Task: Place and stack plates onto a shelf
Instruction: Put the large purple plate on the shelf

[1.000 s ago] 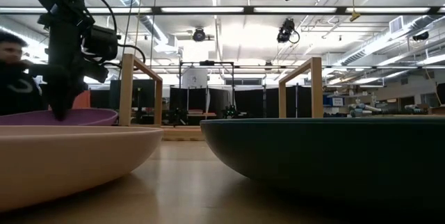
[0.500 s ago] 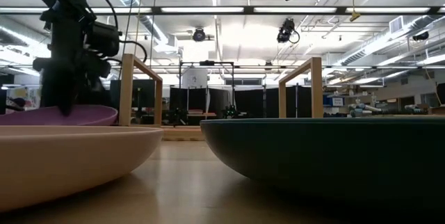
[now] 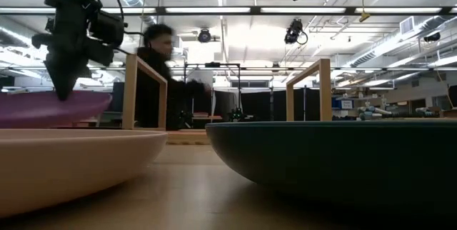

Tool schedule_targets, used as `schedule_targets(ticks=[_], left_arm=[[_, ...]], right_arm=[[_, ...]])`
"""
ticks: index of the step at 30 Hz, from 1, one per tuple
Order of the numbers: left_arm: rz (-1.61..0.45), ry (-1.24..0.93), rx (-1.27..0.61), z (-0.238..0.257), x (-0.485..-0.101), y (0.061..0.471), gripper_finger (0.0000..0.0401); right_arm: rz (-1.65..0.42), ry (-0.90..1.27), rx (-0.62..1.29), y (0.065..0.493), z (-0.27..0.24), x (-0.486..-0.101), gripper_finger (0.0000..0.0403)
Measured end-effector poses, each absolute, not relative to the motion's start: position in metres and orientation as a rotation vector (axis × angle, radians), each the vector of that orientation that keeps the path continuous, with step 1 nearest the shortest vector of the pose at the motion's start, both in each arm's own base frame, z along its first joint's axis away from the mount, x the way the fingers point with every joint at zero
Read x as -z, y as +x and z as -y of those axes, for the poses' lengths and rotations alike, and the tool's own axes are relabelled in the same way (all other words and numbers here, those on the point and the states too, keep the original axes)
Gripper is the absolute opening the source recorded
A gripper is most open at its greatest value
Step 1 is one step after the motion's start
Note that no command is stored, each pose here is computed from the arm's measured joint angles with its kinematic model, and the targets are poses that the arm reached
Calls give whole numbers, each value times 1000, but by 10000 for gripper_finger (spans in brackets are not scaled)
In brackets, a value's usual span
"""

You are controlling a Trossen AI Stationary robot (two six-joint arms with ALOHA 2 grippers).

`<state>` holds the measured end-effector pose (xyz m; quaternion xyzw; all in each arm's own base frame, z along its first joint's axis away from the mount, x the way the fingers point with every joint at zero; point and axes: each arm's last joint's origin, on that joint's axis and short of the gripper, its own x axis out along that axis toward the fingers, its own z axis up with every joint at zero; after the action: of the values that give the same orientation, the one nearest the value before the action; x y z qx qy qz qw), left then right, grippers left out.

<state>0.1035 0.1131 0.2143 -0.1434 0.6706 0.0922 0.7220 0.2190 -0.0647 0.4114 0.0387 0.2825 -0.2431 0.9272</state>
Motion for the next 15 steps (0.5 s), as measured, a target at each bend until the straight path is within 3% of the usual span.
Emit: schedule_targets(ticks=[15], left_arm=[[-1351, -505, 115, -88, -263, 116, 16]], right_arm=[[-578, 82, 499, 219, 65, -411, 189]])
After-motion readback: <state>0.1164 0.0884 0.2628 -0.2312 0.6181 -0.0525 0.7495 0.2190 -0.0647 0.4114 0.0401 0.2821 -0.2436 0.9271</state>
